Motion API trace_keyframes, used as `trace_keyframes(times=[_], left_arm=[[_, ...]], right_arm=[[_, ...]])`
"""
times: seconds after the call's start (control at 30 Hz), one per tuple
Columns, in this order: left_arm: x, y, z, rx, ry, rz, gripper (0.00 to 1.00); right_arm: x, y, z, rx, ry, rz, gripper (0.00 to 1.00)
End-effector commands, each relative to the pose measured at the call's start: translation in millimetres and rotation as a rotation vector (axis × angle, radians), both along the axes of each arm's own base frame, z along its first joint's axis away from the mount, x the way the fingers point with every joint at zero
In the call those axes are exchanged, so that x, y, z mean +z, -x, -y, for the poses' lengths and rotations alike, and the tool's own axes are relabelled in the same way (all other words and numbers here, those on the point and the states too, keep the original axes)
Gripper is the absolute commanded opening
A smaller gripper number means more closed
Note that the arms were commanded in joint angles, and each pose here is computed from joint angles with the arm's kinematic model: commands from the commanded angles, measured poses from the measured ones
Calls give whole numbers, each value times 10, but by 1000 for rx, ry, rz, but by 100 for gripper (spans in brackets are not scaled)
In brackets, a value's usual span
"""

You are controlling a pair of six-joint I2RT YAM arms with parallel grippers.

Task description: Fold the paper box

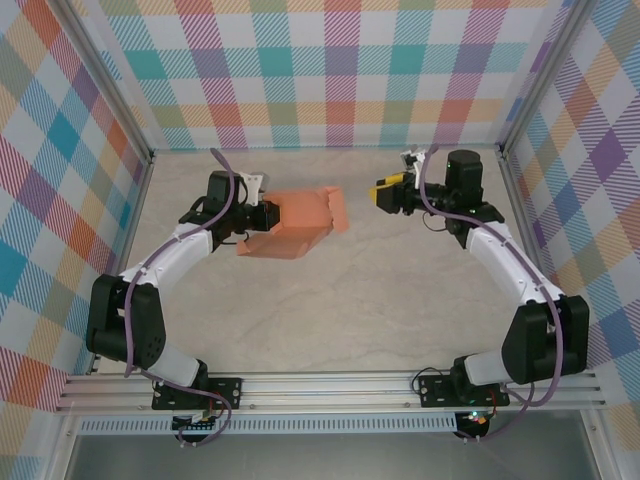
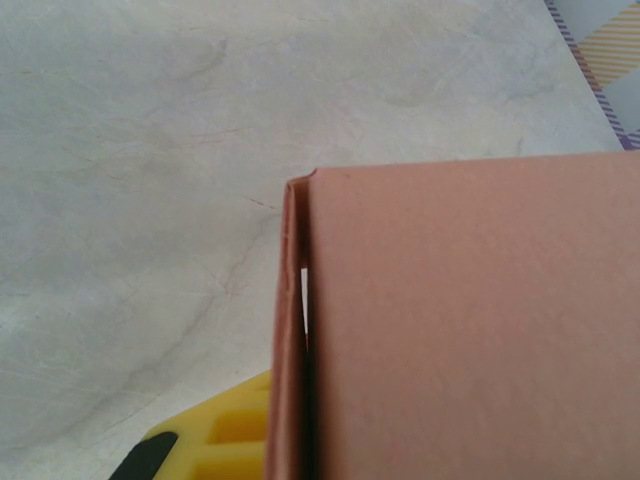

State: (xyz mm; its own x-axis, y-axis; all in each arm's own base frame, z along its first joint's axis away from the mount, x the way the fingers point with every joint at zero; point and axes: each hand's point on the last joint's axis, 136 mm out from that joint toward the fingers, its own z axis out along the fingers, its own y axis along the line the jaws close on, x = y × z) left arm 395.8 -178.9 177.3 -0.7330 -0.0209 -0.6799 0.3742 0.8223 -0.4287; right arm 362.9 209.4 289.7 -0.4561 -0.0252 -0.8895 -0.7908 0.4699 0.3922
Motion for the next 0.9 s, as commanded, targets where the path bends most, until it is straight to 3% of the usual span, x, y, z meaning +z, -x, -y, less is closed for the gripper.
trace_keyframes(times=[0.0, 0.23, 0.67, 0.87], left_arm=[[242, 19, 84, -45, 25, 55, 0], [246, 18, 120, -55, 32, 49, 0], [242, 44, 157, -57, 26, 44, 0], [245, 42, 182, -60, 25, 45, 0]], right_arm=[[-105, 1, -80, 62, -9, -26, 49], [-267, 269, -423, 255, 15, -5, 51], [-282, 414, -721, 366, -18, -23, 47], [-346, 418, -870, 345, 7, -30, 38]])
